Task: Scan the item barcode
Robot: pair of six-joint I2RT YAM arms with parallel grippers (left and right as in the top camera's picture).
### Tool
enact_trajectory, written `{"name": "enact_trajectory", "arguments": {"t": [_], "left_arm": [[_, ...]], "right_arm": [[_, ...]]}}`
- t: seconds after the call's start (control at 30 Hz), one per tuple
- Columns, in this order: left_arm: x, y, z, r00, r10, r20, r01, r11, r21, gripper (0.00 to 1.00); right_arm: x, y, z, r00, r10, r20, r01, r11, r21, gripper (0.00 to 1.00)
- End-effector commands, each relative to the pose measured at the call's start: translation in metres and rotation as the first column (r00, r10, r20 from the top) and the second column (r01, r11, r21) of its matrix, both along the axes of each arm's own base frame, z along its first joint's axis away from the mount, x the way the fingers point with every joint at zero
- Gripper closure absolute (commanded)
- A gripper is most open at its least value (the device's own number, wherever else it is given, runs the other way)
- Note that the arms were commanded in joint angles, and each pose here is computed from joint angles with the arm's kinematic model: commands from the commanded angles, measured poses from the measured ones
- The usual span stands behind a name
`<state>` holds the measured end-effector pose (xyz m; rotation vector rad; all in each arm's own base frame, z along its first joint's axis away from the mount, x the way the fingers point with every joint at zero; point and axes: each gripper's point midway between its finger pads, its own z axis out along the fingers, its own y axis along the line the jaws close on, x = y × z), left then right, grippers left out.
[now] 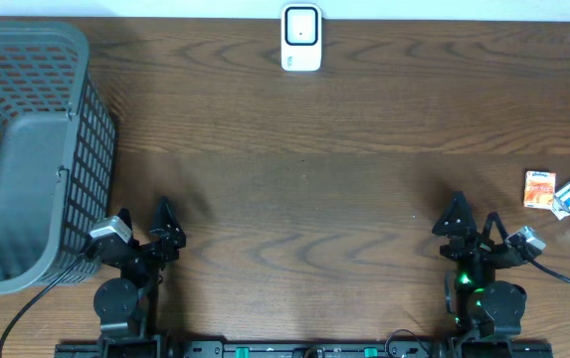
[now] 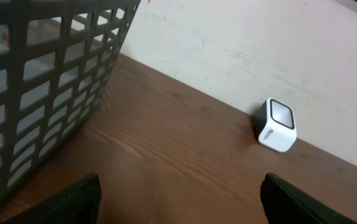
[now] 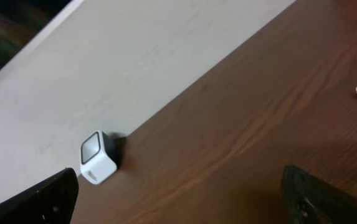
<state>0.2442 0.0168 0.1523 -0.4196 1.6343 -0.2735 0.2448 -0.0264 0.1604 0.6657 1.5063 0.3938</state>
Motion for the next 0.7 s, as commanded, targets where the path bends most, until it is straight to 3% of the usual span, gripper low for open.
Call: {"name": "enact_trajectory", "arguments": {"t": [0.0, 0.37, 0.4, 0.5, 0.67], "left_arm": [[-0.001, 0.002, -0.015, 0.999, 0.015, -0.042, -0.015, 1.000, -0.002, 0.17], [-0.001, 0.002, -0.015, 0.999, 0.015, -0.042, -0.015, 1.000, -0.002, 0.17], [-0.001, 0.002, -0.015, 0.999, 0.015, -0.042, -0.015, 1.000, -0.002, 0.17], [-0.001, 0.002, -0.015, 0.999, 0.015, -0.042, -0.015, 1.000, -0.002, 0.17], [-0.001, 0.002, -0.015, 0.999, 0.015, -0.042, -0.015, 1.000, -0.002, 0.17]], "right_arm": [[0.000, 0.002, 0.001, 1.000, 0.012, 0.004, -0.012, 1.000, -0.019, 0.01], [0.000, 0.002, 0.001, 1.000, 0.011, 0.001, -0.011, 1.000, -0.025, 0.01], [-0.001, -0.002, 0.001, 1.000, -0.010, -0.003, 0.010, 0.998, -0.070, 0.01], [0.001, 0.014, -0.001, 0.993, 0.089, -0.075, -0.112, 0.903, -0.414, 0.01], [0.001, 0.017, -0.003, 0.989, 0.106, -0.101, -0.143, 0.842, -0.519, 0.01]]}}
